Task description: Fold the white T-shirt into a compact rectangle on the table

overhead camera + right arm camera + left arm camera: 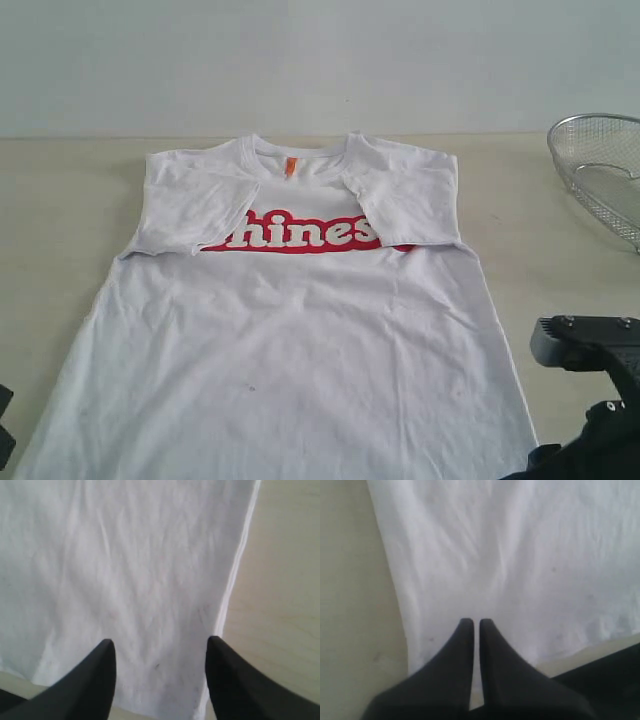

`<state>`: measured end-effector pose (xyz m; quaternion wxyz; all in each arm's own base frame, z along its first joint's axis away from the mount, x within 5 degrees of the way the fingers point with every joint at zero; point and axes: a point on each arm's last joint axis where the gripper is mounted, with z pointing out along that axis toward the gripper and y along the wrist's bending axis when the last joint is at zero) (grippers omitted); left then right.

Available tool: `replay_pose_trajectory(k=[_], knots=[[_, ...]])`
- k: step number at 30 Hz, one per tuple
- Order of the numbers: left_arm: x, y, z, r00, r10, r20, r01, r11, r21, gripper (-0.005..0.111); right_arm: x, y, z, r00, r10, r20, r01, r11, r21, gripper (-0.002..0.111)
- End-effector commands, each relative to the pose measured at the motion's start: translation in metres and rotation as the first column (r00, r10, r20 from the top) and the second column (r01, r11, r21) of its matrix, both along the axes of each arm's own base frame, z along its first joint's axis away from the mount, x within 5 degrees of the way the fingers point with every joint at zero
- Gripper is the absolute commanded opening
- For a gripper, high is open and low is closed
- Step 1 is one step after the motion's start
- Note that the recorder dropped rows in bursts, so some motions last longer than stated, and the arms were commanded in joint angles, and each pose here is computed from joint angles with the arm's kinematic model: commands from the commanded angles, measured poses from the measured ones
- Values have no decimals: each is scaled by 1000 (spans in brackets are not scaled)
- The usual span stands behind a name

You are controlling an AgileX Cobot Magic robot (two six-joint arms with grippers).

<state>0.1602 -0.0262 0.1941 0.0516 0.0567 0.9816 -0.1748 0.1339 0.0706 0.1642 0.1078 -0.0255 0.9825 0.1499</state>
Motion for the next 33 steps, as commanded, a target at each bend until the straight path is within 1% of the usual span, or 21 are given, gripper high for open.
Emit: replay_pose_trajectory(k=[1,5,7,8,10,13,15,17,24,26,33], knots=[[4,0,-13,990,-31,-137,30,1000,-6,5,1,0,2,1000,9,14,-9,1000,-5,49],[3,-2,-21,966,-71,-250,63,997,-38,5,1,0,2,1000,9,14,-9,1000,-5,49],[2,-2,-22,961,-74,-266,65,997,-43,6,1,0,2,1000,10,15,-10,1000,-5,49],[2,-2,-22,960,-75,-269,66,997,-44,9,1,0,2,1000,12,15,-12,1000,-5,49],[1,-1,-22,959,-81,-272,76,997,-29,18,1,0,2,1000,12,15,-12,1000,-5,49],[-1,7,-24,955,-56,-291,78,995,66,38,1,0,2,1000,18,19,-18,1000,-7,49],[0,13,-26,955,4,-297,39,990,138,49,0,0,2,1000,12,10,-12,1000,-6,49],[3,17,-27,960,25,-277,28,982,186,54,0,-1,2,1000,10,4,-10,1000,-10,49],[11,19,-36,965,32,-260,23,978,206,55,1,-4,1,1000,-23,6,23,999,-38,49],[12,19,-41,961,33,-274,25,978,207,55,2,-4,-1,1000,-29,-3,29,999,-45,49],[14,19,-51,946,36,-322,32,979,203,55,6,-2,-21,993,-32,-117,21,995,-94,49]])
